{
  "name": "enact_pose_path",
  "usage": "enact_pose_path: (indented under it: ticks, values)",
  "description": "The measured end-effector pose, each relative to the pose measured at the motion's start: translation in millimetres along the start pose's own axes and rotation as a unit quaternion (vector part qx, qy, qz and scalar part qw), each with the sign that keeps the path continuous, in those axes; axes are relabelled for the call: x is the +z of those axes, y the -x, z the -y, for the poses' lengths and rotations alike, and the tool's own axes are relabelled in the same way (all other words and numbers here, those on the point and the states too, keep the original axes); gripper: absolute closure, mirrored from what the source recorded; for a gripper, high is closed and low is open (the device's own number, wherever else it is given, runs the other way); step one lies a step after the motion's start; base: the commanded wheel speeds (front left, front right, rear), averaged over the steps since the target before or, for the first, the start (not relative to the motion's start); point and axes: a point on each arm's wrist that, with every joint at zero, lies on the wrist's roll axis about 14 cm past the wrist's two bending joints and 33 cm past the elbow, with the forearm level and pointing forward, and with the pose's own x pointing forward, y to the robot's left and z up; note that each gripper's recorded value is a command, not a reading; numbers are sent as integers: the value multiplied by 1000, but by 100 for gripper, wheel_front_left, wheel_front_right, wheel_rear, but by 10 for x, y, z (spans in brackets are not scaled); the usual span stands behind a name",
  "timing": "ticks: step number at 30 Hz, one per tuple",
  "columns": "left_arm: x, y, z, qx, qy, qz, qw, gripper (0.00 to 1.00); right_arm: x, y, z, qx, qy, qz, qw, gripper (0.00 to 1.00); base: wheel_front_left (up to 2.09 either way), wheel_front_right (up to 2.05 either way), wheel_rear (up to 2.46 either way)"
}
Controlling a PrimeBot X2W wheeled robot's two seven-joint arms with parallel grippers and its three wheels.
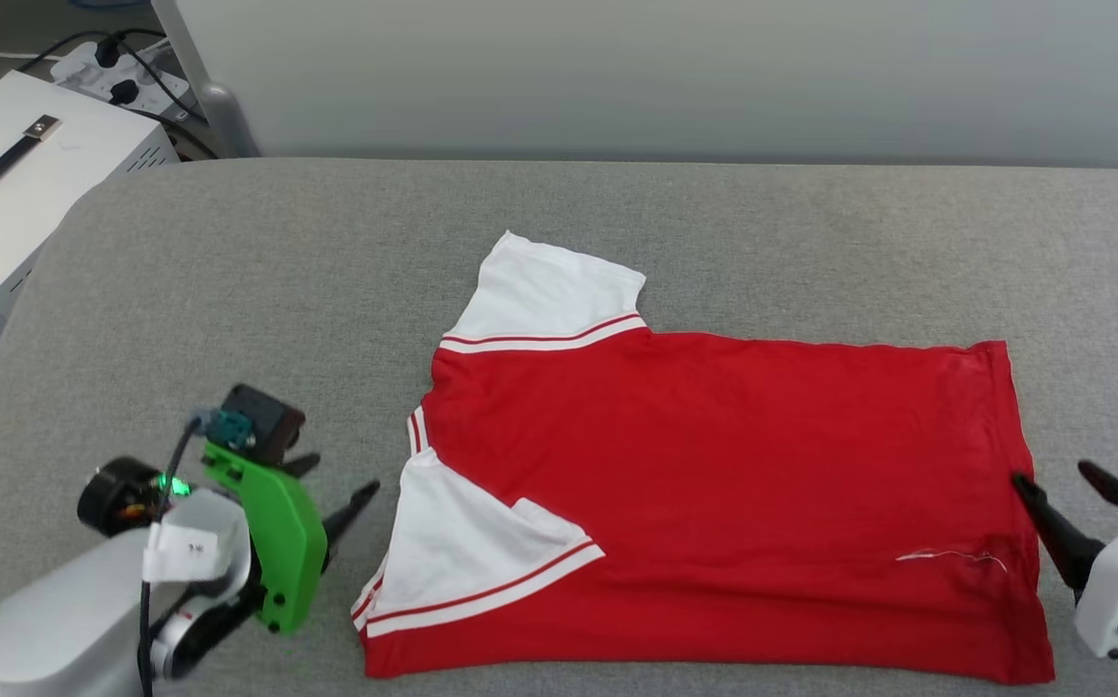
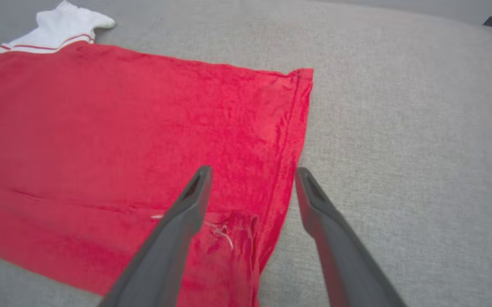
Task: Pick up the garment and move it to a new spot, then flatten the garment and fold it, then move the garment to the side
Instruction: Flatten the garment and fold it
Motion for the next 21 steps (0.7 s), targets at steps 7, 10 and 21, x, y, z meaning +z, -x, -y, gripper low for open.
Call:
enact_pose_path:
  ticks: [7, 10, 21]
  values:
    - [923, -12, -246, 37, -28, 140, 989, 0, 652, 10, -27, -36, 17, 164, 986, 0, 0, 0, 0]
    - [1239, -85, -323, 43, -37, 176, 983, 0, 800, 15, -101, -42, 13, 207, 977, 0, 0, 0, 0]
    - [2297, -582, -555, 27, -70, 216, 973, 0, 929, -176, -241, -46, 17, 242, 969, 0, 0, 0, 0]
